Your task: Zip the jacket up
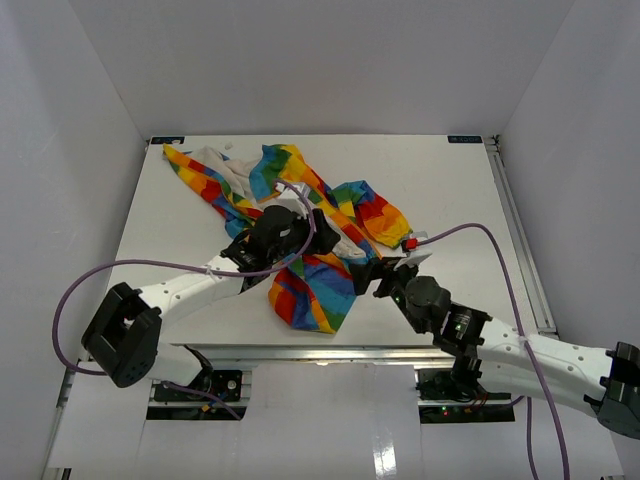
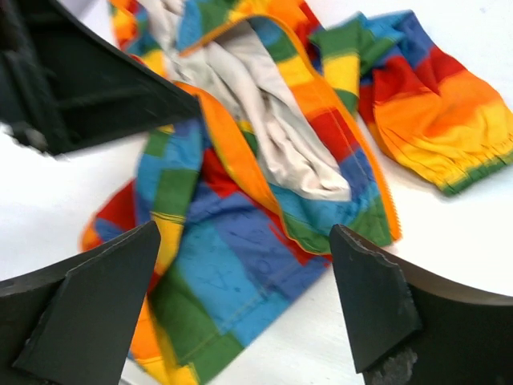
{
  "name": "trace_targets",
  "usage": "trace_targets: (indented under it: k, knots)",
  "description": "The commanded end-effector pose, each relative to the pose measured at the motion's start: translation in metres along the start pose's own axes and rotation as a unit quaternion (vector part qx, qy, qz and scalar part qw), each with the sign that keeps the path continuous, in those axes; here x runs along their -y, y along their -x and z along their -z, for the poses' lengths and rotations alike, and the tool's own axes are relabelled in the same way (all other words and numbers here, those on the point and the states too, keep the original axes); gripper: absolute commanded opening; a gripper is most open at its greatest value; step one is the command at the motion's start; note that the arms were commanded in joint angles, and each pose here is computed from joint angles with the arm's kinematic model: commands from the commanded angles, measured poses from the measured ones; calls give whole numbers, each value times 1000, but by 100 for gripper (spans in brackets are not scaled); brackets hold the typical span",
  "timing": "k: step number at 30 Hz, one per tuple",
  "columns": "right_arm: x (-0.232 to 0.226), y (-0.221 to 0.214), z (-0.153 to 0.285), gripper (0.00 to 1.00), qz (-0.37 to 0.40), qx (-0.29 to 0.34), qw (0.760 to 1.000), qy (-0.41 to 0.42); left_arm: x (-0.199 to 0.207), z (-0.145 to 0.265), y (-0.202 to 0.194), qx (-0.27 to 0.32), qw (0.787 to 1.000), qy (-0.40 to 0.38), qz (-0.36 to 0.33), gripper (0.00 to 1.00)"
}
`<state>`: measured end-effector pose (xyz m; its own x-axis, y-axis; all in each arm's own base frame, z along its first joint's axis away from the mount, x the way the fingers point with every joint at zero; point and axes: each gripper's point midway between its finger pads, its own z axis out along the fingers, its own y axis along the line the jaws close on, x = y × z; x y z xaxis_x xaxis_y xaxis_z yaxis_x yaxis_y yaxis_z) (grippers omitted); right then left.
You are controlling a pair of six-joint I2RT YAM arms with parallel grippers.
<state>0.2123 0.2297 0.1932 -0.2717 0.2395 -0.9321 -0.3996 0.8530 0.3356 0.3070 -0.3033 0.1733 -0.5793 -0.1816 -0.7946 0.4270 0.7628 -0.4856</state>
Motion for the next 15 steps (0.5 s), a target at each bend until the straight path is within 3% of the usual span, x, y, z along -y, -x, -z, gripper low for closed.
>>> trace_targets:
  k: [1,5,9,15]
  knots:
    - [18,12,-18,91,6,10,998,-60,-59,9,-11,1,995,98,36,76]
    - [43,0,-40,89,-12,-40,996,-74,-79,22,-15,26,990,134,35,76]
    - [64,-15,-54,87,-26,-85,993,-75,-110,46,-5,92,977,192,5,76]
    - [81,-37,-65,83,-9,-126,988,-93,-109,76,22,162,967,196,5,77]
